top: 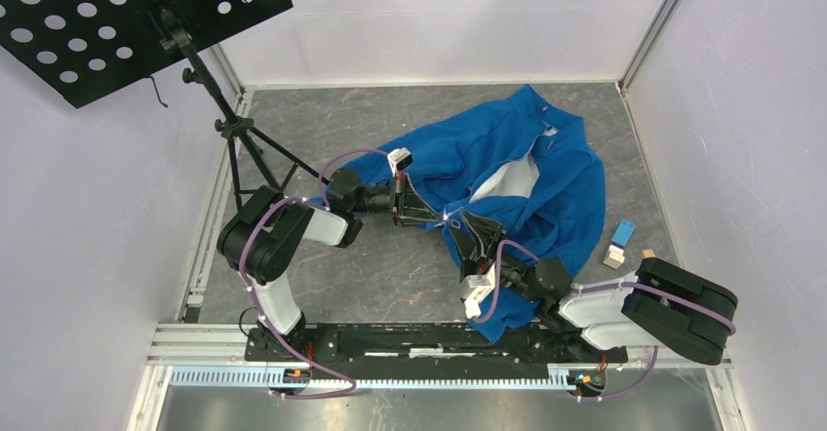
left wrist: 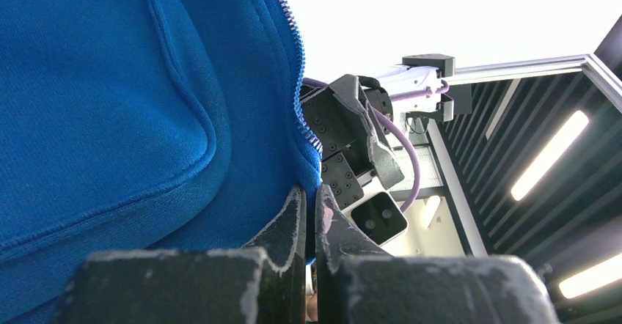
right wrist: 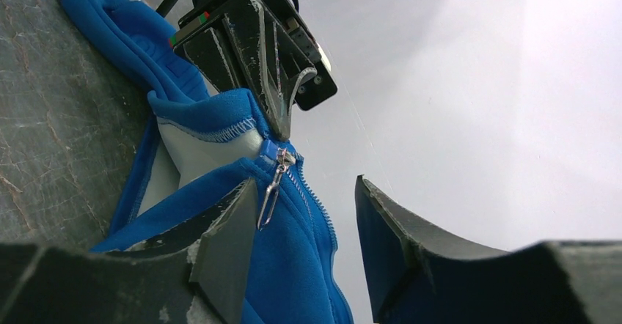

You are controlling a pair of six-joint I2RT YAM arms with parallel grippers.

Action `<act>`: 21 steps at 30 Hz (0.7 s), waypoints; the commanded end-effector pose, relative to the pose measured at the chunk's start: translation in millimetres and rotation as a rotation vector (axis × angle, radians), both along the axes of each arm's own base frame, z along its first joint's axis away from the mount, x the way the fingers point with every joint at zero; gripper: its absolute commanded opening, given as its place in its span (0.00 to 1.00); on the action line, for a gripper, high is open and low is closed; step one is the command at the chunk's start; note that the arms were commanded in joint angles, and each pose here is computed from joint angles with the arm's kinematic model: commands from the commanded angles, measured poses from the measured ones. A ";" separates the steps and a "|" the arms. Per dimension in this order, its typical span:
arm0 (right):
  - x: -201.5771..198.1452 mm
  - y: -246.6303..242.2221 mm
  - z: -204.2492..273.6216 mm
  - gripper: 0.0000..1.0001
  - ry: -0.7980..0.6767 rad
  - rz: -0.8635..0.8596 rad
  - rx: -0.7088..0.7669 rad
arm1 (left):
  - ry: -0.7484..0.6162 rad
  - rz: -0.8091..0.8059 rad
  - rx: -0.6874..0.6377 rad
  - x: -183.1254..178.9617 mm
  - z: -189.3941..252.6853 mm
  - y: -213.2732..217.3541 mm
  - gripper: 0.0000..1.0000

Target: Zip up the jacket

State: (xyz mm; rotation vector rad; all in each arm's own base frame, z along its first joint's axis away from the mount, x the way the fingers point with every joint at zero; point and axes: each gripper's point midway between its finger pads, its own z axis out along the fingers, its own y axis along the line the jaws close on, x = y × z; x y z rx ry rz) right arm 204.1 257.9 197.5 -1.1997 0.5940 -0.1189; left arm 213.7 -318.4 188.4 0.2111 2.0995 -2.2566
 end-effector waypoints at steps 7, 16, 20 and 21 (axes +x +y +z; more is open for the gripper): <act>-1.5 -5.6 24.8 0.50 -0.062 -0.016 0.082 | -0.031 -0.048 -0.027 -10.4 7.9 3.6 0.02; 6.8 -7.8 19.6 0.47 -0.027 -0.056 0.087 | -0.033 -0.048 -0.028 -10.9 8.2 4.0 0.02; 13.4 -8.5 20.0 0.43 0.013 -0.082 0.110 | -0.033 -0.047 -0.028 -10.7 8.0 4.1 0.02; 13.5 -7.2 20.3 0.42 0.016 -0.079 0.109 | -0.034 -0.048 -0.028 -11.2 8.2 4.1 0.02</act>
